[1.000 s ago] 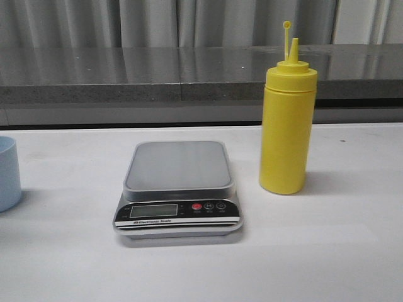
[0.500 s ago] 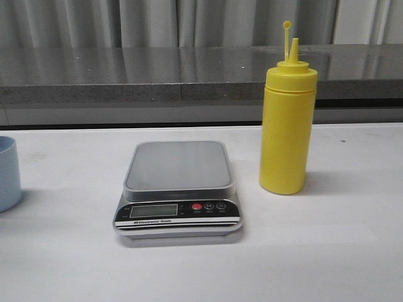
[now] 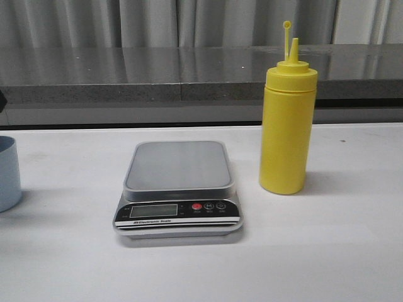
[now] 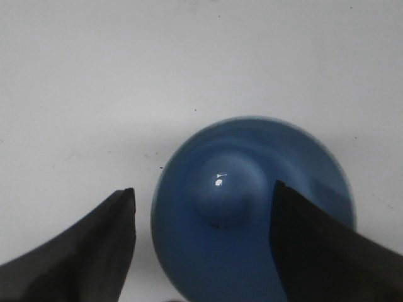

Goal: Pour seasoning into cup on scale with both arms

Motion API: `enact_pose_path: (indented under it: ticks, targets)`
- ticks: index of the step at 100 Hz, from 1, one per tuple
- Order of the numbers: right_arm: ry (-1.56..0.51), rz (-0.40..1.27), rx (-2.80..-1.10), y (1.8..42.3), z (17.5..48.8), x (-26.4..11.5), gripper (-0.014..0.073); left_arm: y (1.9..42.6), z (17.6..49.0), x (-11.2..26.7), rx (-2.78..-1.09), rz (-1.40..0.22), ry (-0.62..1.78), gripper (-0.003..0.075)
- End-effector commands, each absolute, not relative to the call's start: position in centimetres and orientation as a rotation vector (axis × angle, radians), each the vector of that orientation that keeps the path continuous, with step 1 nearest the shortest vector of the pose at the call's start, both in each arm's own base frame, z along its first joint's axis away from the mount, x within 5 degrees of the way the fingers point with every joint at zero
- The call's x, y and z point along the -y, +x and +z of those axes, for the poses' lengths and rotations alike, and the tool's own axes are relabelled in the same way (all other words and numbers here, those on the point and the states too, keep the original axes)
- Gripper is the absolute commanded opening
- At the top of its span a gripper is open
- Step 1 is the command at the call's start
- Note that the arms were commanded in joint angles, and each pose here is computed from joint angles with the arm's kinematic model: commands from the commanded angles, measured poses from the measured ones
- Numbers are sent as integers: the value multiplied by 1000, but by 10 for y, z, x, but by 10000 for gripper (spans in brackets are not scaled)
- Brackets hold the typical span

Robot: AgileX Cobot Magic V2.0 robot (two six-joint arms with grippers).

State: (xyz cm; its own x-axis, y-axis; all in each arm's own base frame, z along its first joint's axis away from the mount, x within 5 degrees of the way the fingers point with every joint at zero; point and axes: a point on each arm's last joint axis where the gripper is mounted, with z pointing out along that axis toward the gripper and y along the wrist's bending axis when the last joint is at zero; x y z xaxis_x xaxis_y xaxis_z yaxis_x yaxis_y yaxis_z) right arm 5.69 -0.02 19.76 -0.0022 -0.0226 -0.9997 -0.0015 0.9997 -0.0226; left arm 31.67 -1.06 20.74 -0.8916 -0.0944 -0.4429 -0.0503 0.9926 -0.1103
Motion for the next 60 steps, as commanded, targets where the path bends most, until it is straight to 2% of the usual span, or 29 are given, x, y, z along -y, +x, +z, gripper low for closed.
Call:
enact_pose_path:
  ticks: [1,7,14,34,60]
  targets:
    - [-19,-12,-1479,55,206,0,-120,324,225,13,-2573,-142,-102,414]
    - [-19,-12,-1479,55,206,0,-120,324,224,13,-2576,-142,-102,375]
    - [-19,-12,-1479,55,206,0,-120,325,221,13,-2582,-141,-103,296]
    - [-19,-12,-1479,55,206,0,-120,326,223,13,-2571,-149,-112,-19]
    - [-19,-12,-1479,55,206,0,-120,332,248,19,-2577,-178,-85,-18]
